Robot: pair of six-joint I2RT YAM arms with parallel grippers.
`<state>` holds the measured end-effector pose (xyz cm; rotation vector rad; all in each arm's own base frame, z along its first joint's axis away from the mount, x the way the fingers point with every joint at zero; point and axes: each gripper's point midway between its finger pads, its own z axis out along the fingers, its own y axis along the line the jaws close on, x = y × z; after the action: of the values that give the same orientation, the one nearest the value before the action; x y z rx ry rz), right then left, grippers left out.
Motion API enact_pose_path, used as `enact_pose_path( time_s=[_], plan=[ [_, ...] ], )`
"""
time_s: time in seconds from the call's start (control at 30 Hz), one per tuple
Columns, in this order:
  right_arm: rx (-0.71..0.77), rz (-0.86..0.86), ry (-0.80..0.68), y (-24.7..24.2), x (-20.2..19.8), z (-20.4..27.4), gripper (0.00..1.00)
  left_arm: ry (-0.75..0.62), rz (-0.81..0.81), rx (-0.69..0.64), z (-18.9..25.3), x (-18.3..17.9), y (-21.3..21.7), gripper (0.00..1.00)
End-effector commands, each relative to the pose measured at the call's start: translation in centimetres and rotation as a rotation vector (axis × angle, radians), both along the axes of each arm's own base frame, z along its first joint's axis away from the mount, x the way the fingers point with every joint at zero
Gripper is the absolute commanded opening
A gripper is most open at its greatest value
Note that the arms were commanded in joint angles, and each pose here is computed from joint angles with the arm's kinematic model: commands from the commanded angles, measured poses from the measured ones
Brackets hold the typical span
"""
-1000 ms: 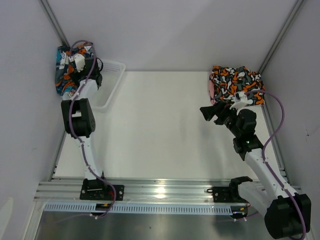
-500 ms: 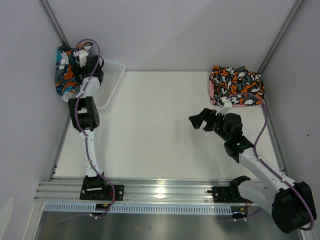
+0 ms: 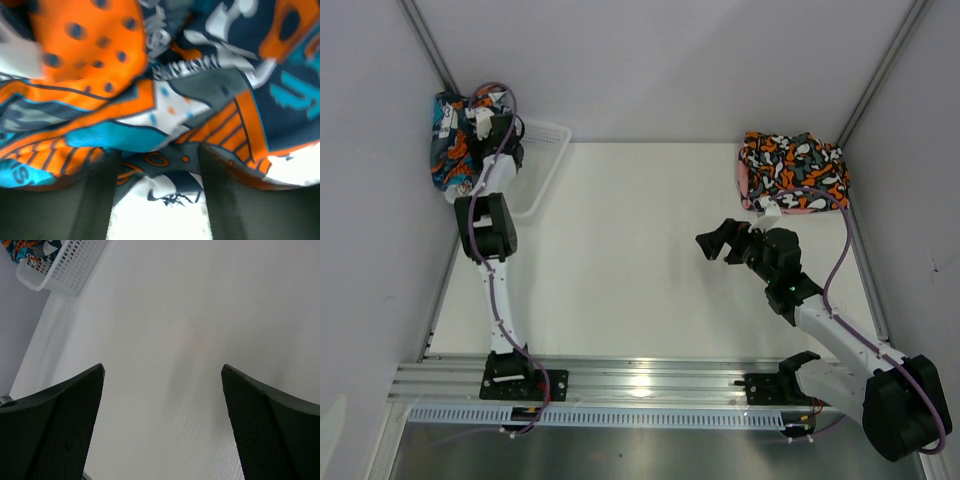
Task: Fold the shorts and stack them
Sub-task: Grab the shorts from the pile
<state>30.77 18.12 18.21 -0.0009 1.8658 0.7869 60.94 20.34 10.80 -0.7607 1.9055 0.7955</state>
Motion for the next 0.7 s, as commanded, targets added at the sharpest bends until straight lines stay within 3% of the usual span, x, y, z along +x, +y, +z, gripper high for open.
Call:
enact_pose_path(
  time_s=[0.0,0.07,0.1,0.17,0.5,0.67],
  plan=[
    [0.012,0.003,-0.054,0.3,0.4,1.0,0.99,0.062,0.079,-0.021,-0.1,-2.0,2.6,0.46],
    [0.013,0.01,-0.055,0.4,0.2,1.1,0.99,0.06,0.105,-0.029,0.0,-2.9,3.6,0.3],
    [0.011,0.009,-0.054,0.3,0.2,1.0,0.99,0.065,0.117,-0.029,-0.2,-3.4,4.1,0.15],
    [0.011,0.007,-0.056,0.3,0.1,1.0,0.99,0.056,0.125,-0.031,-0.2,-3.9,4.5,0.01],
    [0.011,0.016,-0.047,0.5,0.2,0.6,0.99,-0.038,0.106,-0.001,3.2,-4.2,3.7,0.0],
    [0.004,0.003,-0.046,0.3,0.3,0.4,1.0,-0.108,0.057,-0.006,6.3,-3.6,1.1,0.0]
  ],
)
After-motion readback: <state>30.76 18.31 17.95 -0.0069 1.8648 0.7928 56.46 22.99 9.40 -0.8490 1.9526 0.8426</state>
